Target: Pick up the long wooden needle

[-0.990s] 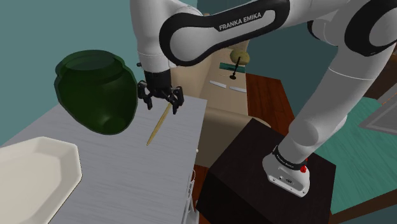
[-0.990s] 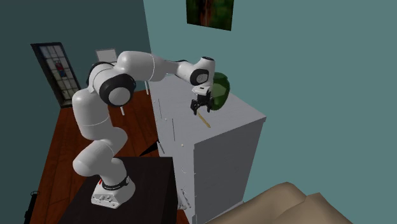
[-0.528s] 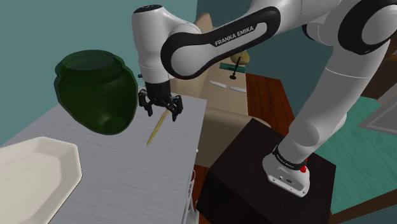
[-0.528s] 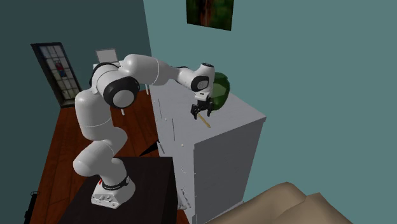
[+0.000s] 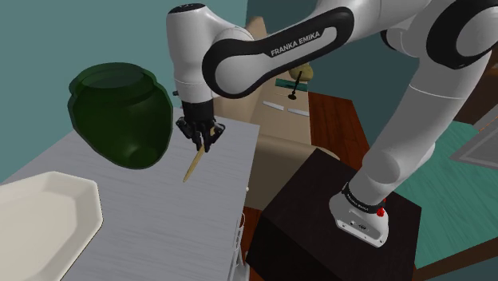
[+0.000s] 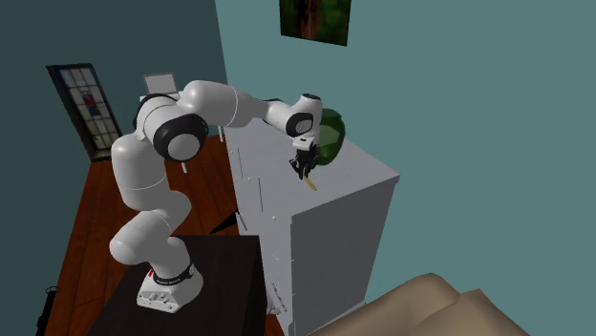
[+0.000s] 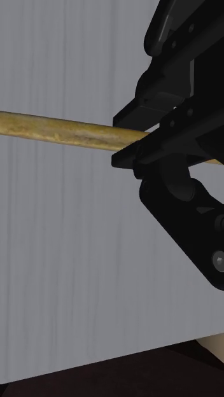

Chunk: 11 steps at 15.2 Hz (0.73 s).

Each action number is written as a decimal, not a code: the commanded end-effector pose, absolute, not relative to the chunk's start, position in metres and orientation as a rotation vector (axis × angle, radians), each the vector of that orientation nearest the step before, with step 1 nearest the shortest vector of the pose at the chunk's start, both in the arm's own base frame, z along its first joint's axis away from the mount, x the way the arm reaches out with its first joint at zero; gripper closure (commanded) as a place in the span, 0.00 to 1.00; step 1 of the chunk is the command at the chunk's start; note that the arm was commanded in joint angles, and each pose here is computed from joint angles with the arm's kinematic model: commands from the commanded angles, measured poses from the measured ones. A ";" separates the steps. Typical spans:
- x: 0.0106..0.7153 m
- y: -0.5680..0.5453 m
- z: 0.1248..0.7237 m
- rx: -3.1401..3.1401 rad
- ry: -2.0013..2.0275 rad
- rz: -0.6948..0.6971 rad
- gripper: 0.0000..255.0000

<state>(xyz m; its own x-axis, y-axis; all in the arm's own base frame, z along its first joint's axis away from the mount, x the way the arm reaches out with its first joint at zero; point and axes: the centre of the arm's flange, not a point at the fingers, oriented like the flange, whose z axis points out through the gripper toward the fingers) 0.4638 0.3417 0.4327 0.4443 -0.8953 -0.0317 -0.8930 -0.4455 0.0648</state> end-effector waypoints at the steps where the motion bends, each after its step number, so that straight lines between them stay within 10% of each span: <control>1: 0.463 0.339 0.428 2.625 -1.628 -0.104 1.00; 11: 0.464 0.343 0.474 2.625 -1.627 -0.104 1.00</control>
